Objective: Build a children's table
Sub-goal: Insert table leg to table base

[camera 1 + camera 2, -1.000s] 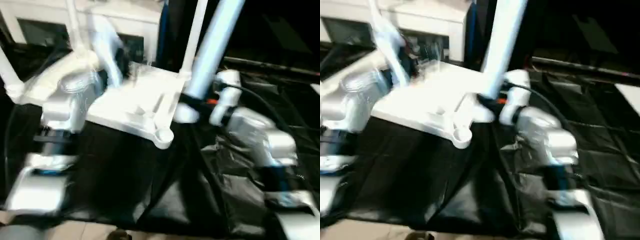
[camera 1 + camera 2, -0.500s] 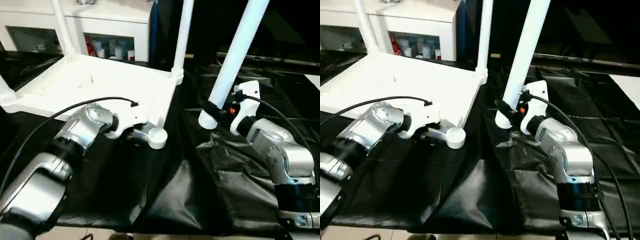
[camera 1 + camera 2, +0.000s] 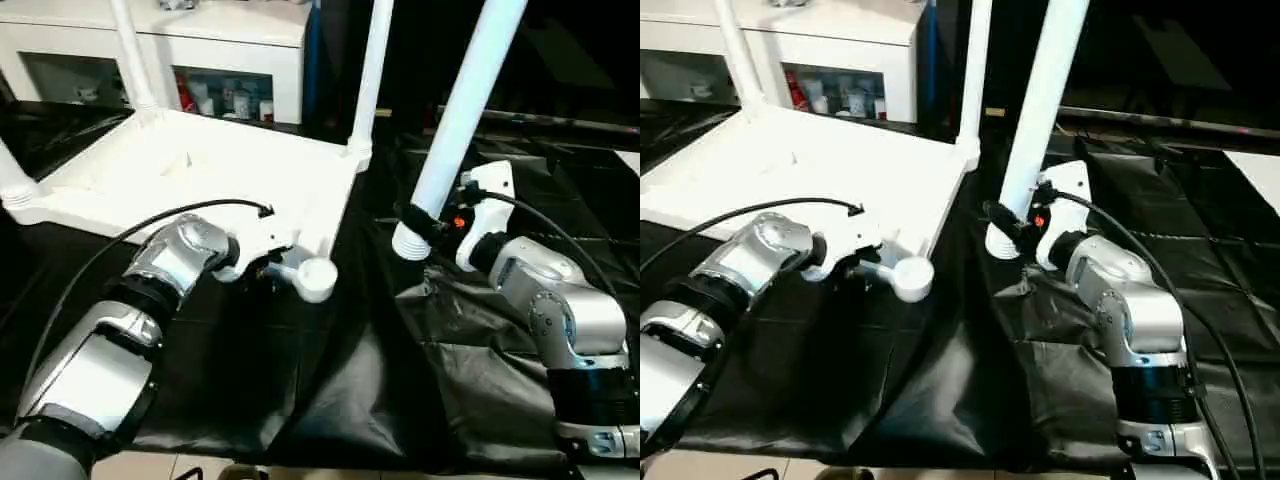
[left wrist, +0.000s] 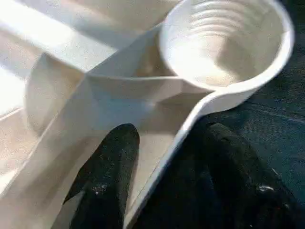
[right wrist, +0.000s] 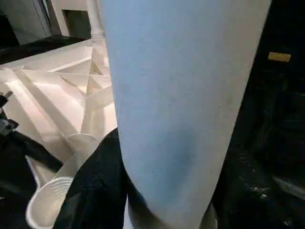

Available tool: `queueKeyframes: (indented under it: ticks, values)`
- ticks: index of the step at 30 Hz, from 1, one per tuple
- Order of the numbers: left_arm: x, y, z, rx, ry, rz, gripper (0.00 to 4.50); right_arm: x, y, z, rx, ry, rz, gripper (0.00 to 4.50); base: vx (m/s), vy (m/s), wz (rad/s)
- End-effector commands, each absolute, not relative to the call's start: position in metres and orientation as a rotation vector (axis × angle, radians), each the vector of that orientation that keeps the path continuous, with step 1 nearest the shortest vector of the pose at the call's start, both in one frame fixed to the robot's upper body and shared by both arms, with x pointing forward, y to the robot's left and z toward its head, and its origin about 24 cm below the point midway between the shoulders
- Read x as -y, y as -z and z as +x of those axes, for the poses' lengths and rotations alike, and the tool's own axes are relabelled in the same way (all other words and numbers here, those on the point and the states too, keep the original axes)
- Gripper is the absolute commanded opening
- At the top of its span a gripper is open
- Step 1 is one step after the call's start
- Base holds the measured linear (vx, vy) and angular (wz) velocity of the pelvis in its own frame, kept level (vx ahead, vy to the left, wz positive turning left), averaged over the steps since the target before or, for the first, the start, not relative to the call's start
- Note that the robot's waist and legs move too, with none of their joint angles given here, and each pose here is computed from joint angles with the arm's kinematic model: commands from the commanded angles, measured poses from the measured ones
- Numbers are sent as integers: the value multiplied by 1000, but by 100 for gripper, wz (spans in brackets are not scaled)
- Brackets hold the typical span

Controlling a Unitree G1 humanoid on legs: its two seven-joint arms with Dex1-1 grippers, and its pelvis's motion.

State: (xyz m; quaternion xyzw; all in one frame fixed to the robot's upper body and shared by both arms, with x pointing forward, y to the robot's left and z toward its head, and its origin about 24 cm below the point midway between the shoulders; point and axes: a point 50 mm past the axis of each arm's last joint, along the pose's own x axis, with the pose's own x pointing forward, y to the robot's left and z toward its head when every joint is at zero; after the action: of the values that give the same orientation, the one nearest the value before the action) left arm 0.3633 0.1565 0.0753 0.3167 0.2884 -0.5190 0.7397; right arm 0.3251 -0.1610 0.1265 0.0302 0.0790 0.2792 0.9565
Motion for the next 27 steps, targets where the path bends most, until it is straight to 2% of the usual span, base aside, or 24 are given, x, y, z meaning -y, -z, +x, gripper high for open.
queueKeyframes:
  ticks: [1,2,4,7,8,15,22,27]
  values:
    - [-160,-63,355,-737,1199,660,216,163,-136,328,-127,-574,36,190,0,0,0]
    - [-160,-63,355,-738,1198,659,216,163,-136,328,-127,-574,35,190,0,0,0]
    - [-161,-64,355,-758,1189,648,179,164,-137,329,-125,-574,28,190,0,0,0]
    - [-164,-64,354,-798,1196,650,173,165,-137,331,-123,-575,20,190,0,0,0]
    - [-165,-65,353,-815,1204,641,142,165,-137,332,-122,-577,18,190,0,0,0]
    - [-163,-61,344,-854,1213,613,106,162,-136,339,-121,-592,0,190,0,0,0]
    - [-134,-63,337,-772,1110,293,72,150,-136,338,-121,-630,79,190,0,0,0]
    - [-121,-61,335,-721,1010,303,42,144,-128,336,-139,-643,85,190,0,0,0]
